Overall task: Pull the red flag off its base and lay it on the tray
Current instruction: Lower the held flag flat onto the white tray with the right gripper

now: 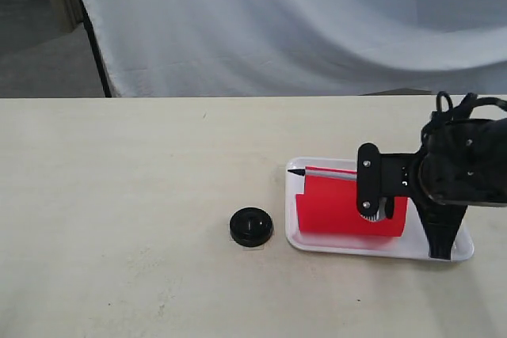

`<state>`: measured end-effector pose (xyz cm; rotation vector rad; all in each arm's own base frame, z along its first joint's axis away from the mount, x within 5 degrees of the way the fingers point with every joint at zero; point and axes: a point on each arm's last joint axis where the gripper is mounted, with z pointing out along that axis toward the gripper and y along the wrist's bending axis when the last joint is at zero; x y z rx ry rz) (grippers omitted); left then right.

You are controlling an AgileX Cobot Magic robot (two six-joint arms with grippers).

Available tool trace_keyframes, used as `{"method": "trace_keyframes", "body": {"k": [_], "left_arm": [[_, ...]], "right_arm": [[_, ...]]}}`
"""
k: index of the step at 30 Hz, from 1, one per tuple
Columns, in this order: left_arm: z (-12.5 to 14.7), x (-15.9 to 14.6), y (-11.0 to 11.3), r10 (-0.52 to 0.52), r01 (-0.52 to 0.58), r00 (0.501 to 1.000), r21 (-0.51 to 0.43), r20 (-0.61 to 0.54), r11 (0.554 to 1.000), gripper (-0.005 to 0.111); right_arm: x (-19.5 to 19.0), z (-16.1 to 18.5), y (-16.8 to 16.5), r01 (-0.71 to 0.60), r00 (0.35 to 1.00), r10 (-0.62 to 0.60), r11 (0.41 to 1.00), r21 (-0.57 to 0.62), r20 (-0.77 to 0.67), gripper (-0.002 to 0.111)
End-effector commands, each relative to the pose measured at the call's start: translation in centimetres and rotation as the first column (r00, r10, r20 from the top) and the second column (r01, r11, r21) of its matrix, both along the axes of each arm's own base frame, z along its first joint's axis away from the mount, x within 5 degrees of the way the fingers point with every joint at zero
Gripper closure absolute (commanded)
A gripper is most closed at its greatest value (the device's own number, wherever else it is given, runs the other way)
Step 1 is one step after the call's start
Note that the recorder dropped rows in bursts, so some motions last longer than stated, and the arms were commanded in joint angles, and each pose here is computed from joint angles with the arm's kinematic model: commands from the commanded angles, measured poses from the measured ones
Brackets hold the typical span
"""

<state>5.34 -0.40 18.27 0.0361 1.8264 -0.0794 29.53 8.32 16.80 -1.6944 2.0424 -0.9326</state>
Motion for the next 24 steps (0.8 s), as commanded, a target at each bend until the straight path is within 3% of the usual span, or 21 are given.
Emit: {"method": "trace_keyframes", "body": {"k": [1,7,11,16,20,24], "left_arm": [[0.0,0.0,0.0,-0.005,0.005,1.0,0.001,0.0,1.0,0.107],[0.0,0.0,0.0,-0.005,0.005,1.0,0.001,0.0,1.0,0.107],[0.0,0.0,0.0,-0.005,0.005,1.0,0.001,0.0,1.0,0.107],[0.0,0.0,0.0,-0.005,0.005,1.0,0.001,0.0,1.0,0.107],[0.0,0.0,0.0,-0.005,0.005,1.0,0.001,0.0,1.0,0.107],[0.0,0.0,0.0,-0.005,0.005,1.0,0.001,0.0,1.0,0.107]], "right_arm": [[0.9,-1.6,0.0,0.002,1.0,-0.001,1.0,-0.03,0.023,0.109],[1.8,-4.0,0.2,0.02,0.997,-0.018,0.999,-0.033,0.07,0.108],[2.1,-4.4,0.4,0.072,0.99,-0.079,0.996,0.056,0.114,0.108],[2.1,-4.4,0.4,0.088,0.988,-0.097,0.993,0.077,0.121,0.107],[2.1,-4.4,0.4,0.097,0.987,-0.106,0.992,0.077,0.121,0.083],[2.0,-4.4,0.4,0.099,0.987,-0.108,0.992,0.079,0.12,0.04]]}}
